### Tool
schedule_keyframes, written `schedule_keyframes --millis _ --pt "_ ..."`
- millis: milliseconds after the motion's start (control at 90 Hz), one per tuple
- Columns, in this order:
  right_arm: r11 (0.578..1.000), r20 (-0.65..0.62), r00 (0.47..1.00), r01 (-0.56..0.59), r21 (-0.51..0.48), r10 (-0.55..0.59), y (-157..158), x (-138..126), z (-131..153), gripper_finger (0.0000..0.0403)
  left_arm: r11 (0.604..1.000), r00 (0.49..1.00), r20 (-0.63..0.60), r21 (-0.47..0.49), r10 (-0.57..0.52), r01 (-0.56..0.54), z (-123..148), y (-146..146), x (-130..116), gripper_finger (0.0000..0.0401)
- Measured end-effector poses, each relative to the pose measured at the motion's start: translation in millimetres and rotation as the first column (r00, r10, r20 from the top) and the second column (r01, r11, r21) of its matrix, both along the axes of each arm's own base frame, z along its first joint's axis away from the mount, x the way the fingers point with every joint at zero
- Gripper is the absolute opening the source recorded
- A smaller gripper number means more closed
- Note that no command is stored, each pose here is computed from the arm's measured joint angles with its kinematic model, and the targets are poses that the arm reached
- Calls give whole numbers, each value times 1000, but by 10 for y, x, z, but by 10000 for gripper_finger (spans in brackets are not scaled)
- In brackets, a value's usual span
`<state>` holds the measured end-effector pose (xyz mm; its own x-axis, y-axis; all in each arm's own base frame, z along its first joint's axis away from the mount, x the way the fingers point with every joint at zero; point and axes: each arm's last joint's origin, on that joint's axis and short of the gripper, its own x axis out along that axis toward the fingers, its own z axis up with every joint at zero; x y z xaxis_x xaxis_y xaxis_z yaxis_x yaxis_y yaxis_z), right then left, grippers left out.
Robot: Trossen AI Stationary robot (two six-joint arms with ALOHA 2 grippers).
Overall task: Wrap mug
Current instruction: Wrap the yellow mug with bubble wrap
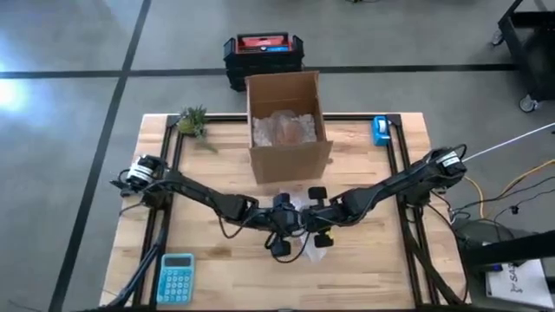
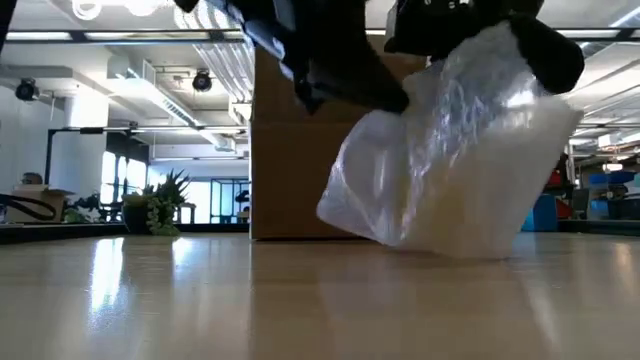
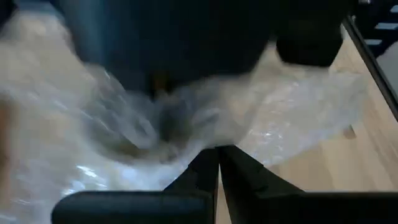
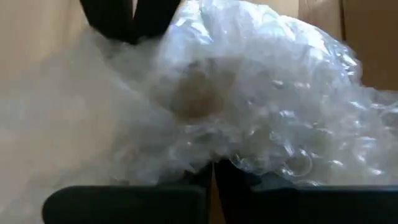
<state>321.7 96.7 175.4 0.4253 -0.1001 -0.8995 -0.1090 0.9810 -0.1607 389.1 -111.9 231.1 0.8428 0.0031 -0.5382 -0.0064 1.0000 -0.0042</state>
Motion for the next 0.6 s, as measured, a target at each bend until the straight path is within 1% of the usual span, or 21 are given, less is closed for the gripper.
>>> schedule_keyframes --millis 100,200,278,389,467,600 --pt "1000 18 1000 -1 6 1 4 12 -4 2 999 1000 17 27 17 -18 36 59 25 0" --pt "1000 27 1000 -1 9 1 5 15 -13 2 999 999 -4 27 44 -44 -77 133 85 0" --pt "1000 26 1000 -2 11 2 7 14 -15 2 998 998 -14 9 61 -60 -165 157 130 0" --pt "1000 26 999 -20 23 19 26 33 23 2 999 998 -47 -13 45 -46 -287 141 165 0" --pt "999 32 999 -37 28 36 47 68 103 2 999 997 -80 -30 11 -14 -343 125 158 0" --pt "999 -51 997 -49 16 50 44 46 221 2 1000 996 -94 -28 7 -10 -354 133 152 0"
